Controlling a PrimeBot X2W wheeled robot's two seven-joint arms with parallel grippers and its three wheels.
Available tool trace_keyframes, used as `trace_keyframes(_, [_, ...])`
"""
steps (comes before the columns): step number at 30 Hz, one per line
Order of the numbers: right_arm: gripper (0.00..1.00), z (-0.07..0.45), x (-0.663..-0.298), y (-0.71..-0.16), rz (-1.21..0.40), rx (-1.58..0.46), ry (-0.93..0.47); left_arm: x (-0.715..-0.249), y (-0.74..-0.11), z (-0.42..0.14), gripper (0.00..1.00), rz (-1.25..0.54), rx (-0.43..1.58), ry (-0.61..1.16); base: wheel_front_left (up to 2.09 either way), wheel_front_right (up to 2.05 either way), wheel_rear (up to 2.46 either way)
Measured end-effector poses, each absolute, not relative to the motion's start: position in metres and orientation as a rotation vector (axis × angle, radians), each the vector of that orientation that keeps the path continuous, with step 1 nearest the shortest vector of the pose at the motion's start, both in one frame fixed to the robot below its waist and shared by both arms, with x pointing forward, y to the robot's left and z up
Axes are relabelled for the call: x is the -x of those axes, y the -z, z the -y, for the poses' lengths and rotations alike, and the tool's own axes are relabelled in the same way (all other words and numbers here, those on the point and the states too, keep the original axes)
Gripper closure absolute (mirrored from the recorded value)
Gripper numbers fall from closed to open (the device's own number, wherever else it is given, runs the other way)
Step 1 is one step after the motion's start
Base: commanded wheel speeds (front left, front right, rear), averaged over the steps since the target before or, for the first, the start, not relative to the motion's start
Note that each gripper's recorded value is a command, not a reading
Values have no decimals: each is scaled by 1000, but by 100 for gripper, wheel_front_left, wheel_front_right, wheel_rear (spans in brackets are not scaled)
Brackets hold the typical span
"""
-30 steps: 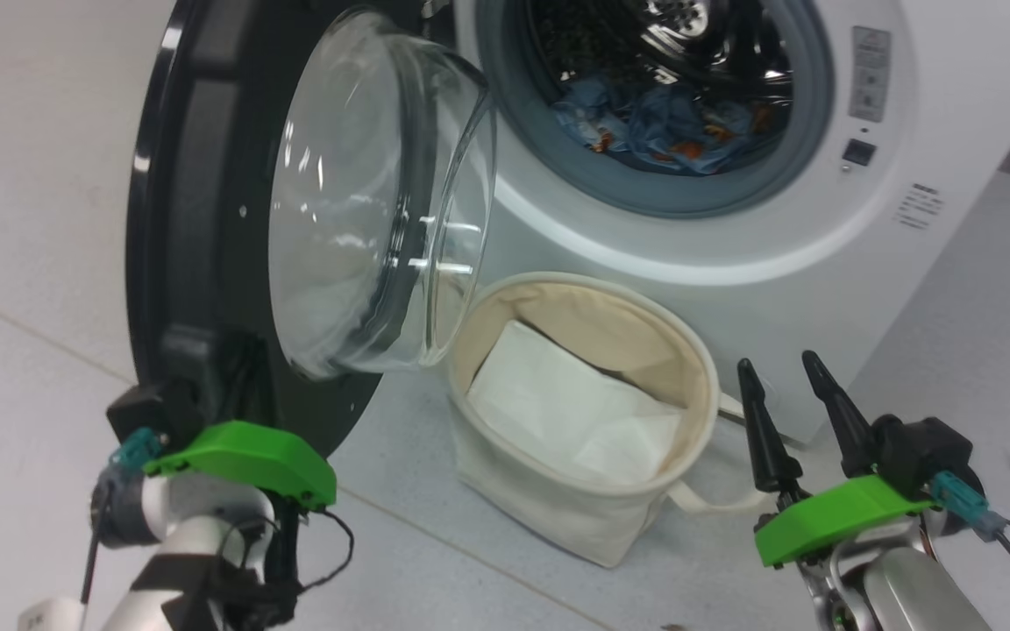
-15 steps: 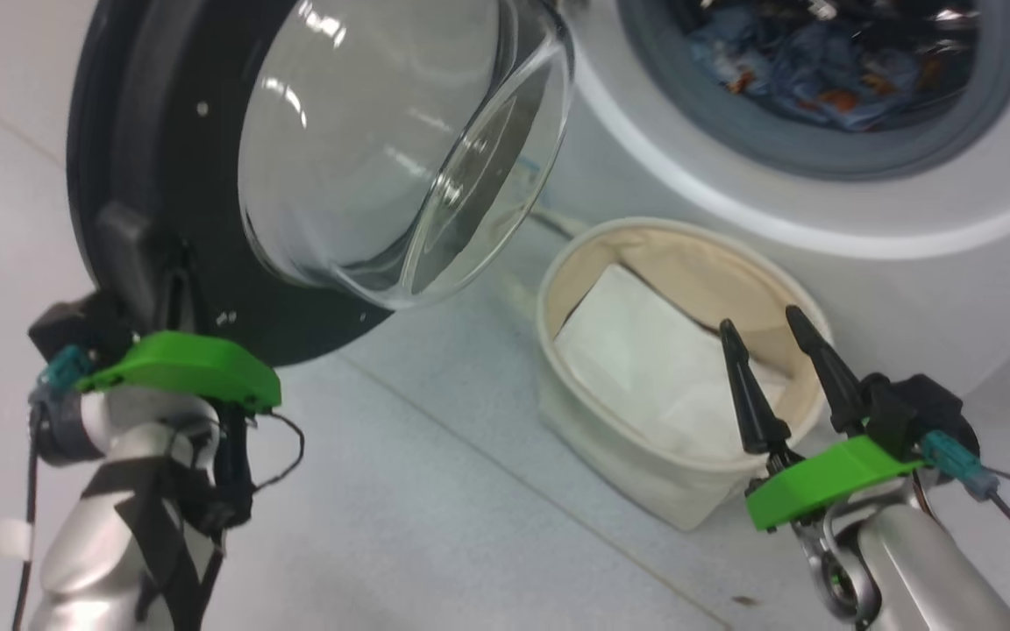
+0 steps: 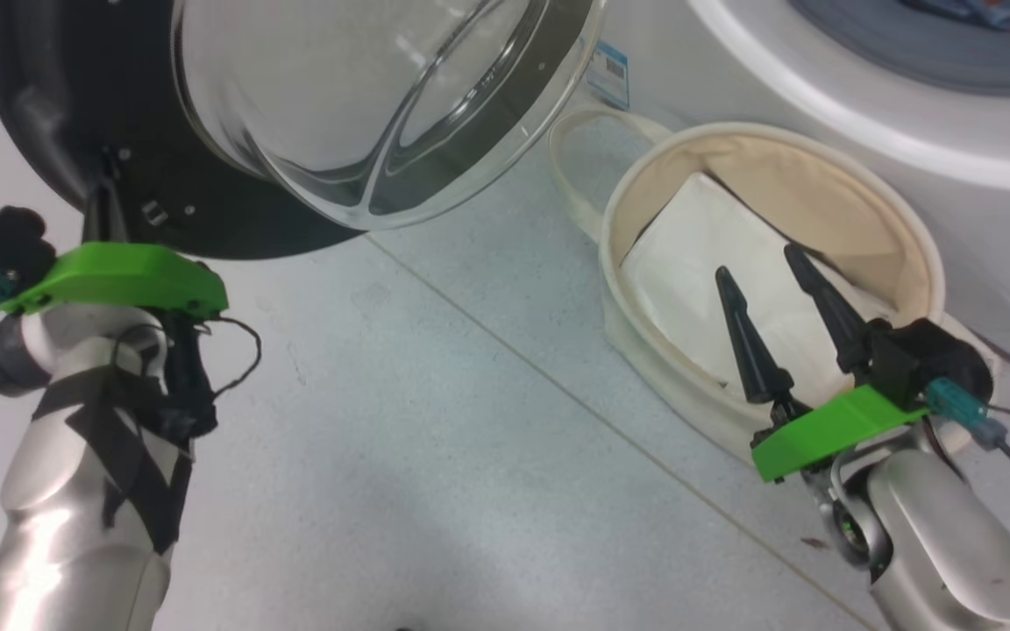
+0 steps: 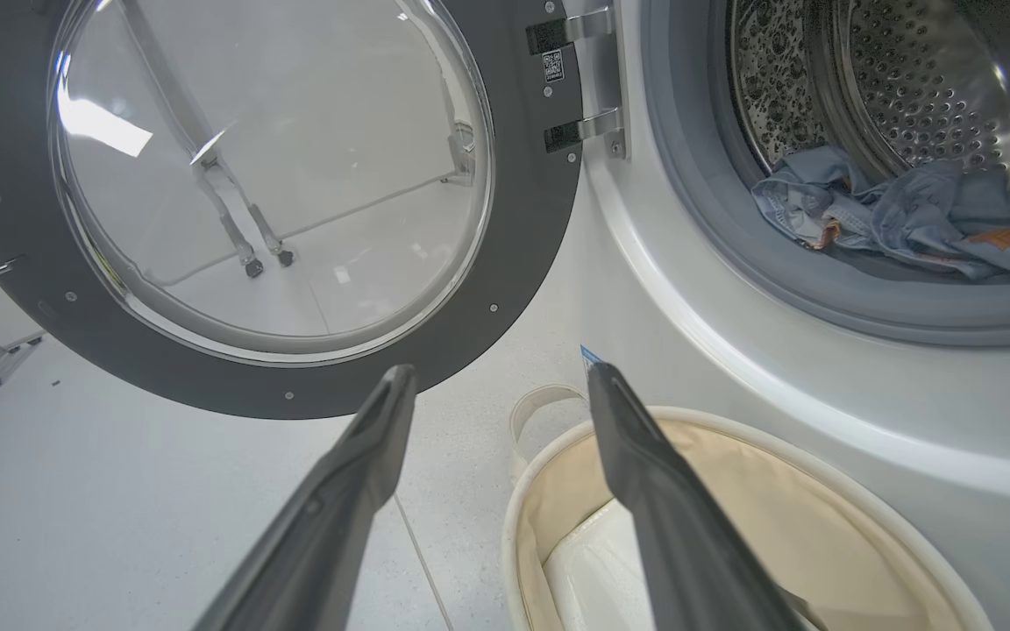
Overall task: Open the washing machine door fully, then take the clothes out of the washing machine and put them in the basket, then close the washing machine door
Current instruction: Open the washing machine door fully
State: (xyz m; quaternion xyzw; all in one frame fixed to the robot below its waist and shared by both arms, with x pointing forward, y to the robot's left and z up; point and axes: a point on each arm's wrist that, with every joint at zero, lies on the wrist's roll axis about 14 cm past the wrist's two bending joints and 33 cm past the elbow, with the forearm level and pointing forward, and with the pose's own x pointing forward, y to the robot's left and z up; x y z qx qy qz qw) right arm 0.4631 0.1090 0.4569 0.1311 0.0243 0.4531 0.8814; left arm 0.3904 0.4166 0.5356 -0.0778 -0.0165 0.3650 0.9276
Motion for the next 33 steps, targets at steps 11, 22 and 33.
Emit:
trace_keyframes(11, [0, -115, -482, -432, -75, -268, -969, -400, -527, -434, 100, 43, 171, -800, 0, 0, 0])
trace_keyframes(22, [0, -106, -487, -451, -42, -262, -930, -401, -536, -431, 0, 65, 187, -724, 0, 0, 0])
trace_keyframes(33, [0, -83, -436, -489, -41, -303, -827, -351, -537, -421, 0, 63, 211, -628, 0, 0, 0])
